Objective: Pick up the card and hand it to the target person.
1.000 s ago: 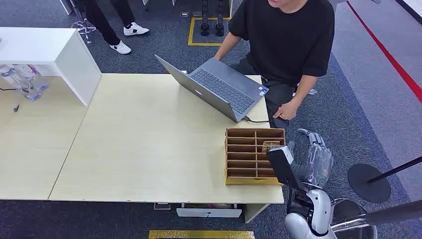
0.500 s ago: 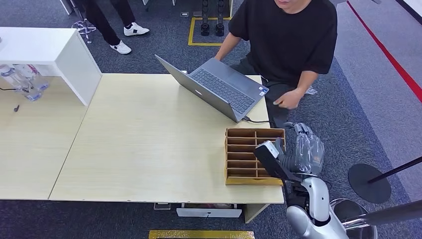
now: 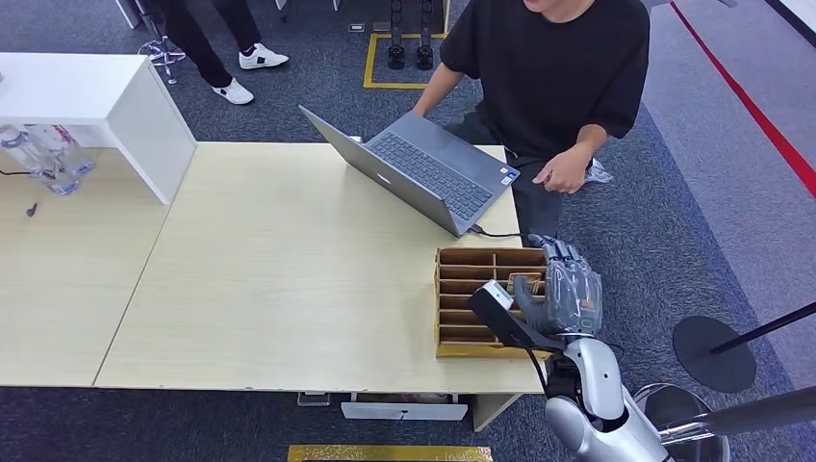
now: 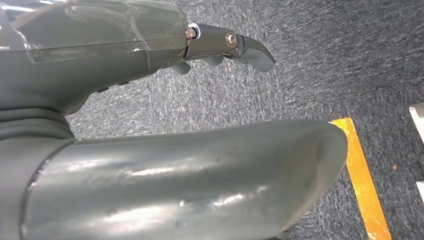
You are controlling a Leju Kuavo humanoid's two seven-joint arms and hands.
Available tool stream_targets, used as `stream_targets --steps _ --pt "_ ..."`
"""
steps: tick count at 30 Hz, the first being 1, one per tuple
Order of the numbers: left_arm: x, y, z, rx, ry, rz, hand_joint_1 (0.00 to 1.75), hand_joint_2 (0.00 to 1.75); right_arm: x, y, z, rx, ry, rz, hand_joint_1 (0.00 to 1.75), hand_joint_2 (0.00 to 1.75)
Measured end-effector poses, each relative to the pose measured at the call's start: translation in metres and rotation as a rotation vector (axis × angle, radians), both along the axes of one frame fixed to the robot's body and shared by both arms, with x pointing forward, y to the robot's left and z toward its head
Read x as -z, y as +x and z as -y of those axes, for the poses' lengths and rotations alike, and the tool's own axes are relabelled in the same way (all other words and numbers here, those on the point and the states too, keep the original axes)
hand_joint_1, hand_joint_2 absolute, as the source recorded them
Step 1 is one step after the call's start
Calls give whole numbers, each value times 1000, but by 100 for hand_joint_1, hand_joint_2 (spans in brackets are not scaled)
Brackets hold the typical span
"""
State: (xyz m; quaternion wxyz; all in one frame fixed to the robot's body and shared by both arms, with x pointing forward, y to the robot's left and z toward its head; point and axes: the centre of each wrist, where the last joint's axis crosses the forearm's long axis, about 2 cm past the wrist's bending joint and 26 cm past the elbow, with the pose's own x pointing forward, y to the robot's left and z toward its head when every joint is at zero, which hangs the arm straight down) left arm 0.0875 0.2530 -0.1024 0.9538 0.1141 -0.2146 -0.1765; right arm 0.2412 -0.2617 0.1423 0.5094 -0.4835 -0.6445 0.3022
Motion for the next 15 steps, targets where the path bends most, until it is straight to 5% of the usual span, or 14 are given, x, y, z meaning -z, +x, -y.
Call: stream_targets --steps 15 --pt "-1 4 1 29 2 3 0 0 22 5 4 8 -90 -108 79 175"
